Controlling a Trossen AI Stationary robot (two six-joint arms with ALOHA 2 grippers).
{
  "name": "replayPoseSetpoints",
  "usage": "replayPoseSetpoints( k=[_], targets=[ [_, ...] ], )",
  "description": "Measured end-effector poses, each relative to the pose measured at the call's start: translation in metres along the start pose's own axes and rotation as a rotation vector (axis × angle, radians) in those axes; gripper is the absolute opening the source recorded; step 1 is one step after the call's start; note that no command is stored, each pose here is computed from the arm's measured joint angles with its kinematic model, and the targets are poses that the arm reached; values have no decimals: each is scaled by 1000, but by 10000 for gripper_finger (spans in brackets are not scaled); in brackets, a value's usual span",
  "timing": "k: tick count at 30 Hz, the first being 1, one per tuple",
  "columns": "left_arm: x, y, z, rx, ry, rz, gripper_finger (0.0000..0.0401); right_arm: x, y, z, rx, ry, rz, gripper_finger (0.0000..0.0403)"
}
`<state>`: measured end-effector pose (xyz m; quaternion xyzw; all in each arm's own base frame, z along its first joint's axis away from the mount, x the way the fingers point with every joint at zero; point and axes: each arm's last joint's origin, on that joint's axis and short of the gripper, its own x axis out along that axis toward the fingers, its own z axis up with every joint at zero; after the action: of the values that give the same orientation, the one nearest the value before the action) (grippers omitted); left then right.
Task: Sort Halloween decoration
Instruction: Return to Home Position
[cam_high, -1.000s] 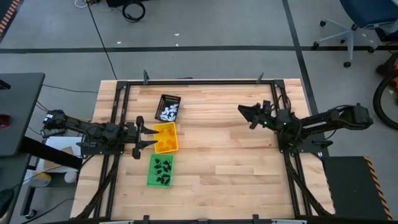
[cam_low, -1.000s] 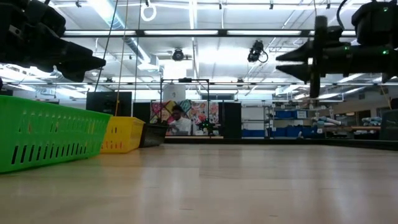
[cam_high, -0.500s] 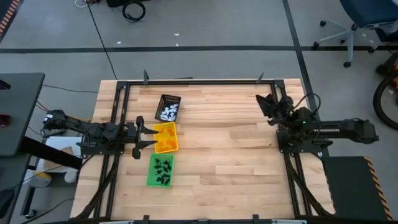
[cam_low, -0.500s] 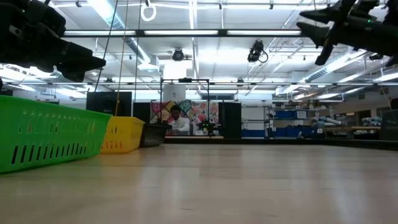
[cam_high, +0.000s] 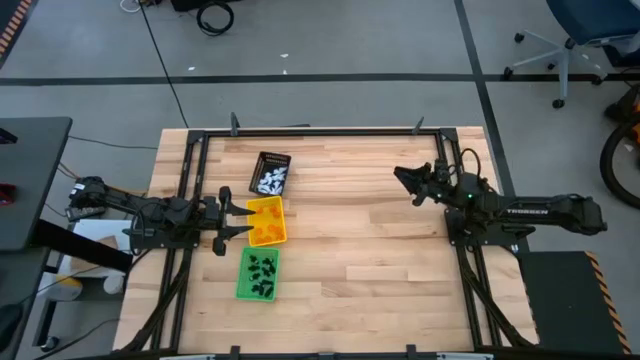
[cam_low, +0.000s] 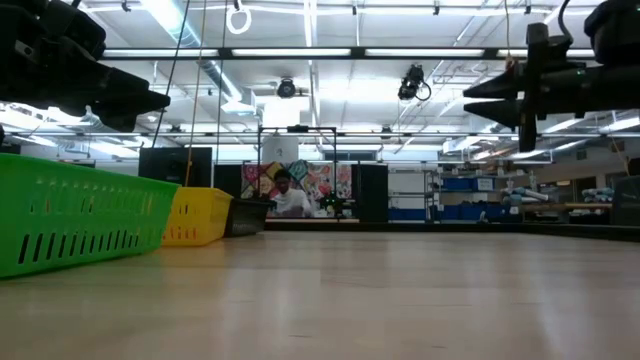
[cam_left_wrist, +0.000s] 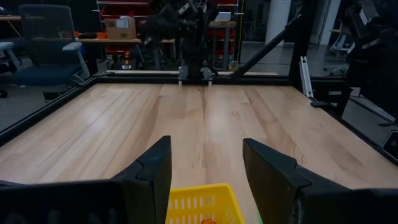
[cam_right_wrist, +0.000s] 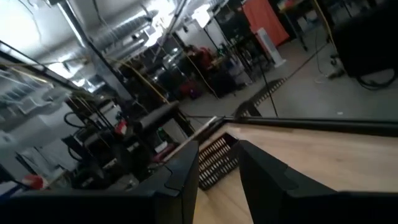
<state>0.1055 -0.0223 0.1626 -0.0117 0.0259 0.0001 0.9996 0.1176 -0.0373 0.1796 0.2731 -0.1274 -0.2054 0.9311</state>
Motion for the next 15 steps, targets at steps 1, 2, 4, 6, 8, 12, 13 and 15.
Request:
replayPoseSetpoints(
  k=[1, 2, 4, 6, 8, 12, 13, 15],
  targets=[
    [0, 0, 0, 0, 0, 0, 171, 0, 0, -1, -1, 4, -3, 117],
    [0, 0, 0, 0, 0, 0, 171, 1, 0, -1, -2, 8, -5, 117],
    [0, 0, 0, 0, 0, 0, 171, 1, -1, -2, -4, 14, -9, 117],
    [0, 0, 0, 0, 0, 0, 171, 1, -1, -2, -4, 16, -10, 117],
    [0, 0, 0, 0, 0, 0, 171, 1, -1, -2, -4, 15, -9, 117],
    [0, 0, 0, 0, 0, 0, 171, 1, -1, -2, -4, 15, -9, 117],
    [0, 0, 0, 0, 0, 0, 171, 1, -1, -2, -4, 15, -9, 117],
    [0, 0, 0, 0, 0, 0, 172, 1, -1, -2, -4, 15, -9, 117]
  ],
)
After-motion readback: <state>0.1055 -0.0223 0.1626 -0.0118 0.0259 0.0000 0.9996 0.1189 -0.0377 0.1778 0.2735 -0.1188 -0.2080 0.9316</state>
